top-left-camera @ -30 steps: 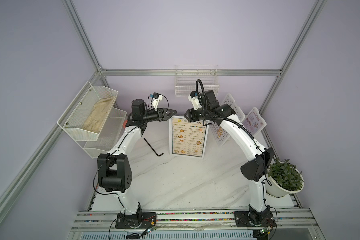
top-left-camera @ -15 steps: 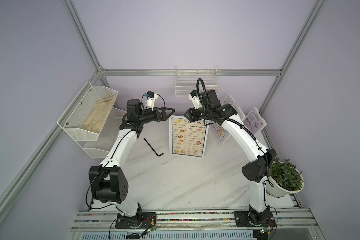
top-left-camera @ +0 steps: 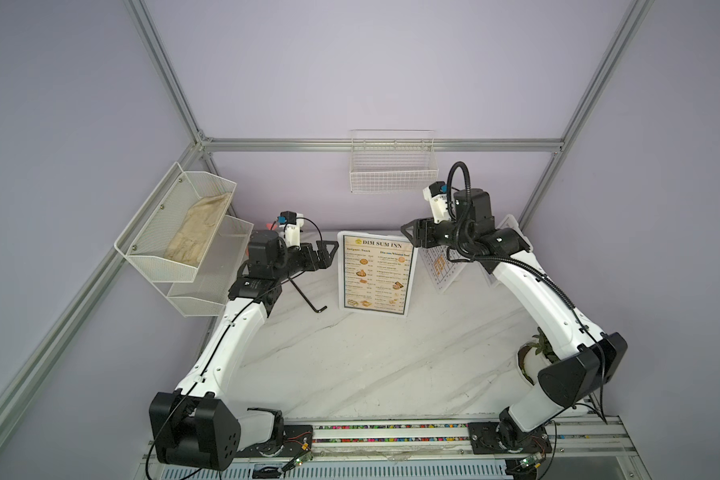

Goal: Insert the menus into the narrow rack
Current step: Insert the menu into the narrow rack, then reset both arms

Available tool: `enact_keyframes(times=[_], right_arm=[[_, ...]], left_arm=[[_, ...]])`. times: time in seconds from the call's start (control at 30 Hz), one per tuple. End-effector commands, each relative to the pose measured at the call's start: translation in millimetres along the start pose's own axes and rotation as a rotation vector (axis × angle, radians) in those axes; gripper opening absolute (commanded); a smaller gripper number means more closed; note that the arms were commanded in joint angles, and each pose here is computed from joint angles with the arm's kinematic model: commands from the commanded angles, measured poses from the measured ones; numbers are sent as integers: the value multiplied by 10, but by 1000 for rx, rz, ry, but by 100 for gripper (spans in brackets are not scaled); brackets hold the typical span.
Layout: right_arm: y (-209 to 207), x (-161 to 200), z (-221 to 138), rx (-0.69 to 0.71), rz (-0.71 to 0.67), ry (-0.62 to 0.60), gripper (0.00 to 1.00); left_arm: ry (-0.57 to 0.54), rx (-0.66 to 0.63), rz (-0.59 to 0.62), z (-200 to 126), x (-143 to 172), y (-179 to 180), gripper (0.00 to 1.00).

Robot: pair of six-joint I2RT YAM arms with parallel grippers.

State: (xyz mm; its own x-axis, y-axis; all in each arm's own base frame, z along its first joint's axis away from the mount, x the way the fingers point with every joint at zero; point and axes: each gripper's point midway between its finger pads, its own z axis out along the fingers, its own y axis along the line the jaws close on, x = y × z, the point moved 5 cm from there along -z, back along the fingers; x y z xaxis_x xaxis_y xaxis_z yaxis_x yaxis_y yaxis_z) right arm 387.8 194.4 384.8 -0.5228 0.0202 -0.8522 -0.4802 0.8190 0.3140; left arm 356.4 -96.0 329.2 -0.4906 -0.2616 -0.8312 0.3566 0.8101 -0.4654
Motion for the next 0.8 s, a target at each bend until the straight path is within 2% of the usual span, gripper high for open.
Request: enact_keyframes(times=[0.0,0.17,0.37,0.47,0.63,0.77], right_arm=[[-93,-5,-148,-8,21,-71,71],[-231,231,-208,-14,38,-72,70],[-335,493,-174,-5,89,-90,71],[-438,620,-234,64,97,-137,77],[-805,972,-373,313,111,-235,97],[-1146,1251,-459,550,90,-287,96]], left_arm=[[11,-78,-10,-19,247,82,100],[45,-105,-48,44,579,155,100],[47,-111,-97,127,809,261,100],[19,-163,-103,59,883,340,100],[-108,-391,-72,-293,967,606,100],[-220,-654,-28,-631,1003,884,100]])
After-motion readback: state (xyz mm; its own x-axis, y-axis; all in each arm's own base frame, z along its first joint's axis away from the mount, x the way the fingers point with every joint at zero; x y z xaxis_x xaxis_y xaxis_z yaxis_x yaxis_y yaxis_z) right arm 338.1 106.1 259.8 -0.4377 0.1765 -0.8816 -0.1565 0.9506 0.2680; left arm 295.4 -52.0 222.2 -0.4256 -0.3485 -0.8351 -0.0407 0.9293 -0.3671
